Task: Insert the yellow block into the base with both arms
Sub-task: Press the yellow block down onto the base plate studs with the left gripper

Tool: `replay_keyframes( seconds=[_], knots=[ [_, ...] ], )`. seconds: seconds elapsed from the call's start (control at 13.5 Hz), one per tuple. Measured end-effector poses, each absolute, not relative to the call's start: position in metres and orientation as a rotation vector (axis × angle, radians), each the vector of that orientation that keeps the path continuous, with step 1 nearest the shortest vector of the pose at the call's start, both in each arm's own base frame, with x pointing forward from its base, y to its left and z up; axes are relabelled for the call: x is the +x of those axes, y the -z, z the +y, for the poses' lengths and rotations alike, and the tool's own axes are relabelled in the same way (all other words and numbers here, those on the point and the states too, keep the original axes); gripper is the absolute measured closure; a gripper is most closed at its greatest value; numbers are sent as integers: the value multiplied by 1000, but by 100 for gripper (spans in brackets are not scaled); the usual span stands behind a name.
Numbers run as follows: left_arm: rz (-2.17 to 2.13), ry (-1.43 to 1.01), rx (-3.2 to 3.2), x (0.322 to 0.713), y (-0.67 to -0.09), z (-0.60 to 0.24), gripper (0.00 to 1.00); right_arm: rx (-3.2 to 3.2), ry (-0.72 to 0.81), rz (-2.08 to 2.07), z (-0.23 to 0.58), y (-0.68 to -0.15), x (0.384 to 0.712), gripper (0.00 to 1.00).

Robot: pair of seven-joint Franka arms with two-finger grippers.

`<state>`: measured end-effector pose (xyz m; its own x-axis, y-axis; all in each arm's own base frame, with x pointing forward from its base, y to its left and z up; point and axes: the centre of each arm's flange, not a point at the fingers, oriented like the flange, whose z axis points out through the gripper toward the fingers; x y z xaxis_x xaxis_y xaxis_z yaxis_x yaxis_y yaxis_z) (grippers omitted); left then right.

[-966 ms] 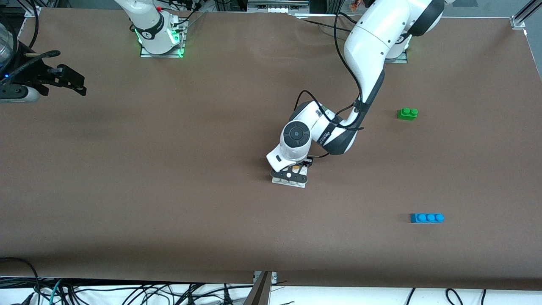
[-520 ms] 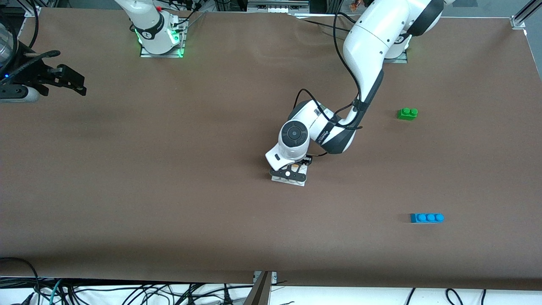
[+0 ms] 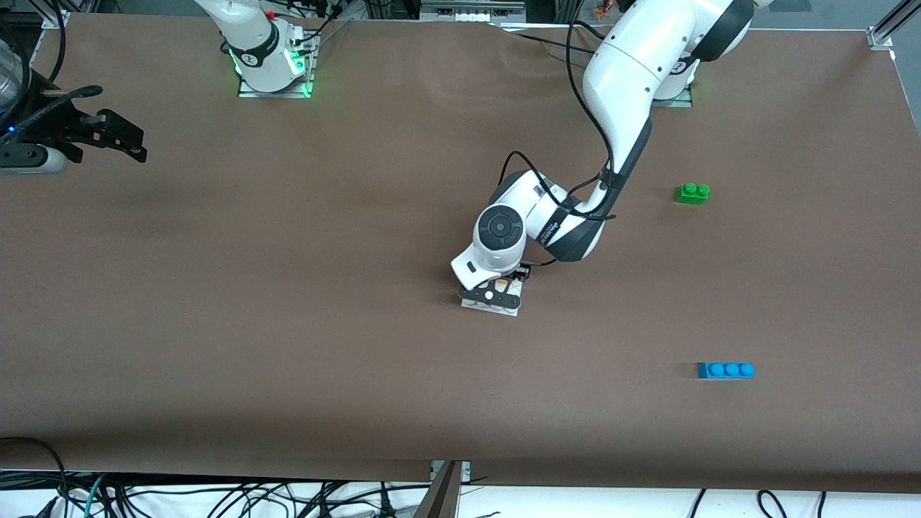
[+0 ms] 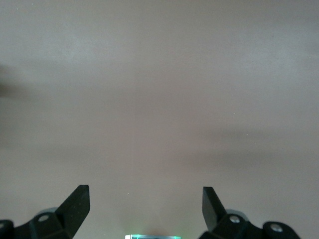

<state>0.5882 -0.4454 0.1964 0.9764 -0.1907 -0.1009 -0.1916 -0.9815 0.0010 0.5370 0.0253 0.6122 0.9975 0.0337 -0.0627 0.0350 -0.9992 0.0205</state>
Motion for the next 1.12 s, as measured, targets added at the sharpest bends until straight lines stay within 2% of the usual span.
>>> replay_keyframes(
  seconds=[1.12],
  knots=[
    [339, -153, -3113, 589, -196, -445, 32, 3119, 86, 61, 20, -613, 538, 0]
  ],
)
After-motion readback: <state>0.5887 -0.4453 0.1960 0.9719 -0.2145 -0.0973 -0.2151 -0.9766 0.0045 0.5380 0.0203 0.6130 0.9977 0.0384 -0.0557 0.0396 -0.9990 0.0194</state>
